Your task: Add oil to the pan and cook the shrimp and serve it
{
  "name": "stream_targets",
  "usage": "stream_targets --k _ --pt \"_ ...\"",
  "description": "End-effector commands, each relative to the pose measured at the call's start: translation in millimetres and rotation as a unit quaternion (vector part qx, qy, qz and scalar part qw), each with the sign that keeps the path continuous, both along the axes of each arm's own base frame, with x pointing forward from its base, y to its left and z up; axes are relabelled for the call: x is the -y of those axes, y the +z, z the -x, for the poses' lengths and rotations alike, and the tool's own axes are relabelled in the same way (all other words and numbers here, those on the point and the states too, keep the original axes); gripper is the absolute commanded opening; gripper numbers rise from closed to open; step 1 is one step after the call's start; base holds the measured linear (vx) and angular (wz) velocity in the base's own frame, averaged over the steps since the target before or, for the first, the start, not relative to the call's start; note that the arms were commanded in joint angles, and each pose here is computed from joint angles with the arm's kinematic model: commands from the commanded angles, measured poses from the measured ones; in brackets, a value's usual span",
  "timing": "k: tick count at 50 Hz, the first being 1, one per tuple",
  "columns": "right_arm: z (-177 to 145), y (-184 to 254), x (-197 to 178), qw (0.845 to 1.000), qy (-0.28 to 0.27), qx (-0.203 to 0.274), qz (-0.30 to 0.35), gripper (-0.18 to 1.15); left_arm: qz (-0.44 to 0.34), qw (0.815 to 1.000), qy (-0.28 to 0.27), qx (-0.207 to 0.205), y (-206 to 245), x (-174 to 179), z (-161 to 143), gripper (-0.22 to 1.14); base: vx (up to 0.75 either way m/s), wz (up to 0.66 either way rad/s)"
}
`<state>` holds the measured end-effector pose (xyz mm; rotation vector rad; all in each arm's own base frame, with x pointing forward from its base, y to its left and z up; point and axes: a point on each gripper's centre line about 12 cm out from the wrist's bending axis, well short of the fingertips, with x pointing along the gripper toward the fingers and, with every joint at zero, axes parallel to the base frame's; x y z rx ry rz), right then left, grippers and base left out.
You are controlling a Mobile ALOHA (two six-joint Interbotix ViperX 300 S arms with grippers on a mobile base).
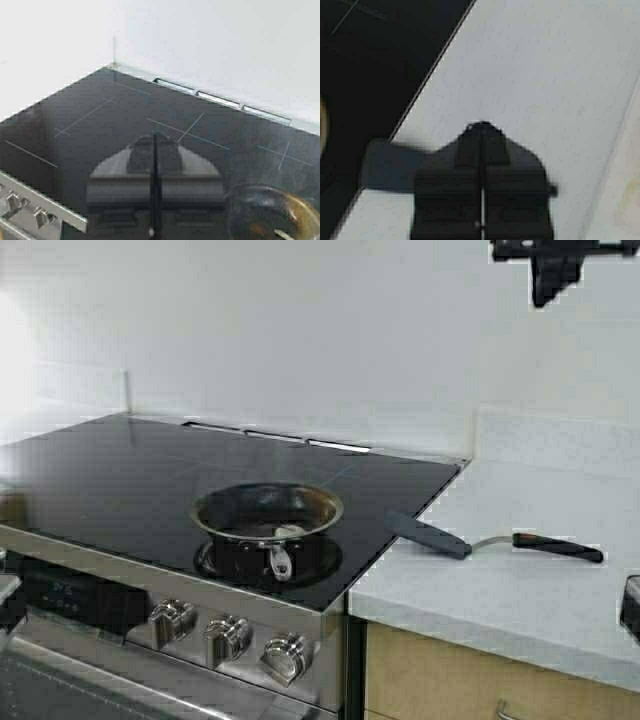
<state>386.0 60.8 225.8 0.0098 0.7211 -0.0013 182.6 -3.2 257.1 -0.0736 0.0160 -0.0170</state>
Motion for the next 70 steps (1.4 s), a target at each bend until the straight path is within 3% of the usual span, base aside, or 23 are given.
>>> stream_targets --k 1,19,34,41,47,53,58,61,70 --pt "20 2 -4 0.999 -0.007 0.018 -0.039 0.06 0.001 1.000 0.001 0.010 5 0 0 0.03 0.00 0.00" --pt "76 -55 -34 0.984 0.034 0.035 -0.173 0.06 0.001 1.000 0.001 0.010 5 0 0 0.03 0.00 0.00" --pt "107 -114 -41 0.973 0.015 -0.002 -0.230 0.06 0.001 1.000 0.001 0.010 5 0 0 0.03 0.00 0.00" --pt "114 -134 -35 0.961 -0.035 0.010 -0.274 0.09 0.002 1.000 0.001 0.009 5 0 0 0.03 0.00 0.00" --pt "120 -155 -32 0.955 -0.080 -0.003 -0.287 0.29 0.001 1.000 0.001 0.010 5 0 0 0.03 0.00 0.00" --pt "122 -176 -42 0.953 -0.085 -0.015 -0.289 0.70 0.001 1.000 0.001 0.009 5 0 0 0.03 0.00 0.00" --pt "121 -188 -50 0.948 -0.091 -0.013 -0.305 0.96 0.002 1.000 0.001 0.009 5 0 0 0.03 0.00 0.00" --pt "120 -195 -53 0.940 -0.106 -0.011 -0.325 1.01 0.002 1.000 0.001 0.009 5 0 0 0.03 0.00 0.00" --pt "111 -214 -55 0.901 -0.151 0.020 -0.407 1.00 0.002 1.000 0.001 0.009 5 0 0 0.03 0.00 0.00"
